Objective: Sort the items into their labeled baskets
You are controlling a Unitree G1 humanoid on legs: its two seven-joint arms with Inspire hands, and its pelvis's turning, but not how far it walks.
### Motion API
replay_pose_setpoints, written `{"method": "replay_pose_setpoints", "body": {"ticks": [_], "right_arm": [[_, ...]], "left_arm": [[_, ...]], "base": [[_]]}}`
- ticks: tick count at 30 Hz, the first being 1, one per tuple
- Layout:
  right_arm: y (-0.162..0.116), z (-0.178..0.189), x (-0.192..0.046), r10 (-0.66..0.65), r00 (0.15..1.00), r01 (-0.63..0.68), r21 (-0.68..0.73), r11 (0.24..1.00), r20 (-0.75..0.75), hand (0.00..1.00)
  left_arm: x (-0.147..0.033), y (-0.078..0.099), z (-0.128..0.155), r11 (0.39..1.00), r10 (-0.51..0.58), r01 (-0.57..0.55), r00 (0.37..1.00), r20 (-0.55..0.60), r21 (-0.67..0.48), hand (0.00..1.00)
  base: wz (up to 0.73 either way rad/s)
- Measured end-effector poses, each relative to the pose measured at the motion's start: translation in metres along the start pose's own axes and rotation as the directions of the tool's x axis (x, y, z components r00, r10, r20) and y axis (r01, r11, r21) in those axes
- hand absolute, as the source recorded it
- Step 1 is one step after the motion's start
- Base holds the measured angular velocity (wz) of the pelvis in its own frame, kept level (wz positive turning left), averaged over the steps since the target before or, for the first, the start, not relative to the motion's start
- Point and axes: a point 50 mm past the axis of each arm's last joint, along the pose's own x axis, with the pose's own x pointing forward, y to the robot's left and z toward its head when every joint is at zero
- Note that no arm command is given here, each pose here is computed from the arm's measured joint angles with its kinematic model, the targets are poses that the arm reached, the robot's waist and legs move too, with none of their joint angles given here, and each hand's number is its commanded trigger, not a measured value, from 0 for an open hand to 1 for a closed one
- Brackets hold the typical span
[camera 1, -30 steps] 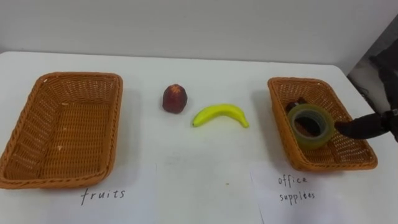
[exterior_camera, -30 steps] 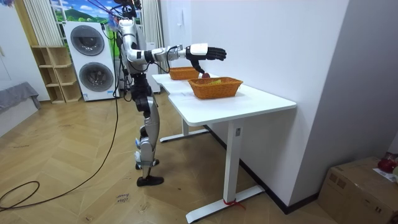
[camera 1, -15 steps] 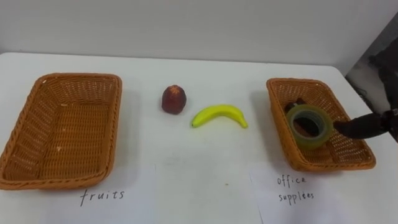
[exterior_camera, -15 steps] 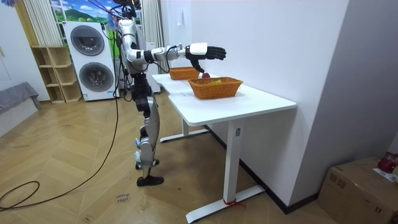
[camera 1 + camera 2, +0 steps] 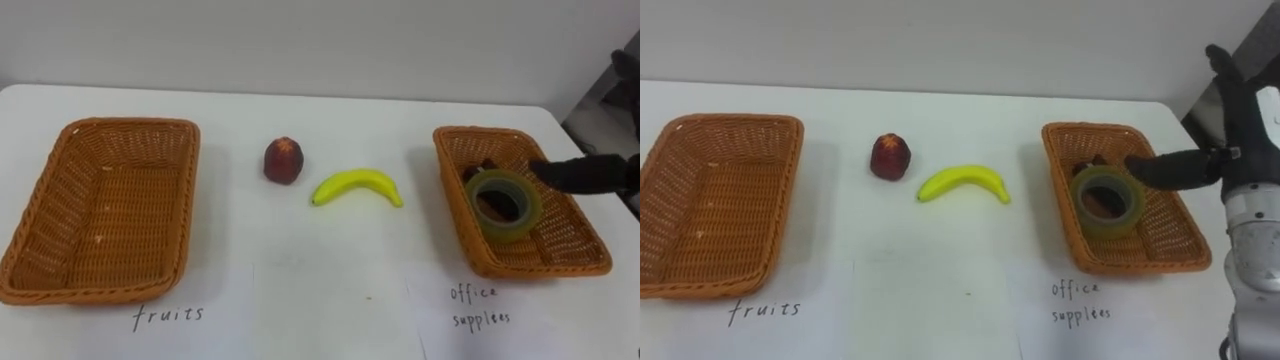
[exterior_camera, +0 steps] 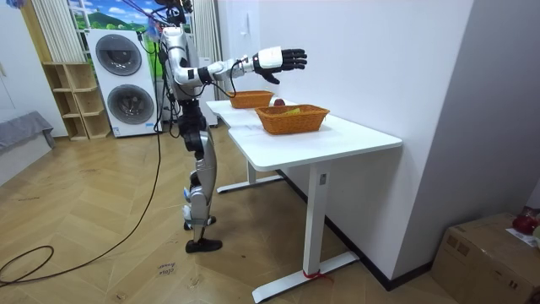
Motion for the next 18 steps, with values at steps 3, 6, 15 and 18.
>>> {"method": "replay_pose_setpoints", "body": {"ticks": [3,6,15,18], "right_arm": [[0.002,0.002,0.000,-0.019,1.000,0.019,0.020,1.000,0.006,0.00],[0.005,0.007,0.003,-0.033,0.999,0.032,0.032,0.999,0.026,0.00],[0.002,0.032,0.017,-0.095,0.988,0.089,0.059,0.994,0.118,0.00],[0.009,0.035,0.018,-0.073,0.988,0.067,0.053,0.996,0.133,0.00]], "left_arm": [[0.000,-0.002,0.005,1.000,0.001,-0.001,1.000,0.015,0.011,0.00],[0.001,-0.001,0.007,1.000,0.012,-0.012,1.000,0.020,0.010,0.00],[-0.001,-0.005,0.007,1.000,0.007,-0.008,1.000,0.019,0.027,0.00],[-0.001,-0.005,0.006,1.000,0.005,-0.005,1.000,0.009,0.031,0.00]], "base": [[0.00],[0.02],[0.01],[0.00]]}}
